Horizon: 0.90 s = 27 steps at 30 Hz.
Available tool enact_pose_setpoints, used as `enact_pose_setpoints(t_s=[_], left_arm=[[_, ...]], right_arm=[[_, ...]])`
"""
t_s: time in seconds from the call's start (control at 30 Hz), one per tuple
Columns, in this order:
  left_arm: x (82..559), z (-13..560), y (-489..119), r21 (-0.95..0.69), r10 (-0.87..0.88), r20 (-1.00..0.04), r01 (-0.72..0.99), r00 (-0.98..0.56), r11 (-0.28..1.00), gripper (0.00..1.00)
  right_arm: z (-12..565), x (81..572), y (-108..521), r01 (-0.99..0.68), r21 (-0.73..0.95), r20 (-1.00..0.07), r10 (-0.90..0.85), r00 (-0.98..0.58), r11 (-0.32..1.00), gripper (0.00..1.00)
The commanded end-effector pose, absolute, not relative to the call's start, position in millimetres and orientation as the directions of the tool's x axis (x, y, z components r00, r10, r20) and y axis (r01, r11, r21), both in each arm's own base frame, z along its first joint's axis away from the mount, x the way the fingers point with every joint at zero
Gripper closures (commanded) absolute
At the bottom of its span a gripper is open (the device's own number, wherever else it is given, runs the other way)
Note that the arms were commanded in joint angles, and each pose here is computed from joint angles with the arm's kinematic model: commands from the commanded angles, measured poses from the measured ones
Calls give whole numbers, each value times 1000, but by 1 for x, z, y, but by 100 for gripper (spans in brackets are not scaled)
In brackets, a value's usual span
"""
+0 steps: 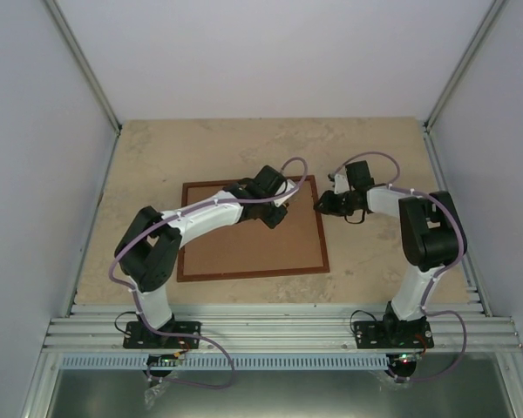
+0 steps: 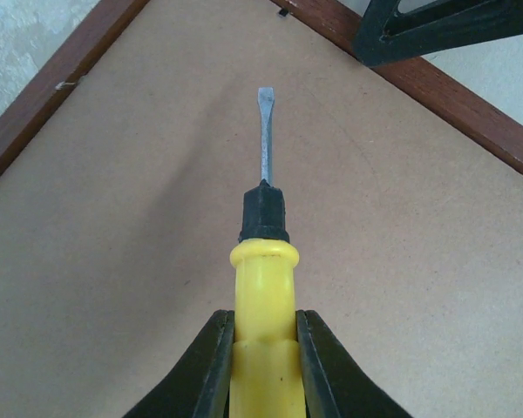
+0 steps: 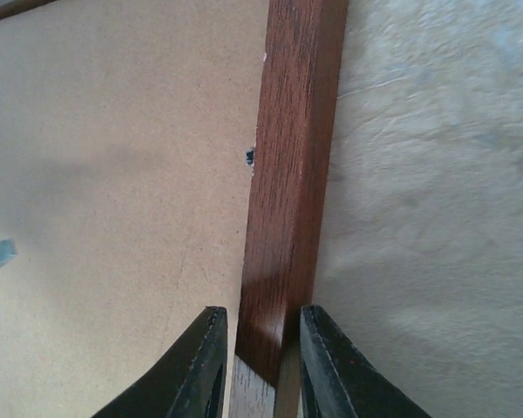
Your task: Take the photo out of the frame
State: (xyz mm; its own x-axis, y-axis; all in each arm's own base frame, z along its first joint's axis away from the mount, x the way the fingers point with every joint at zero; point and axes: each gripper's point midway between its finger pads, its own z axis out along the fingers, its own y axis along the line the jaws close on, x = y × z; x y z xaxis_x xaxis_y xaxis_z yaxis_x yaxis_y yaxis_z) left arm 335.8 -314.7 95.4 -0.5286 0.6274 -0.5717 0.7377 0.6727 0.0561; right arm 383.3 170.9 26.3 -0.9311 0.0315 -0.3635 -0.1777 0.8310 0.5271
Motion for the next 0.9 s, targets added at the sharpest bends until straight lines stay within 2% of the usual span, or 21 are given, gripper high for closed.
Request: enact_pose_setpoints(t_s=[0.0, 0.33, 0.87], left_arm=[[343, 94, -316, 86, 659, -544, 747, -519, 659, 100], [360, 86, -329, 168, 723, -537, 785, -434, 596, 100], [366, 67, -336, 188, 785, -495, 836, -372, 515, 100]], right_arm=[[27, 383, 184, -231, 528, -375, -20, -927, 818, 77], [26, 382, 192, -266, 519, -383, -57, -922, 812, 85], [21, 384, 194, -275, 491, -384, -78, -920, 827, 80]])
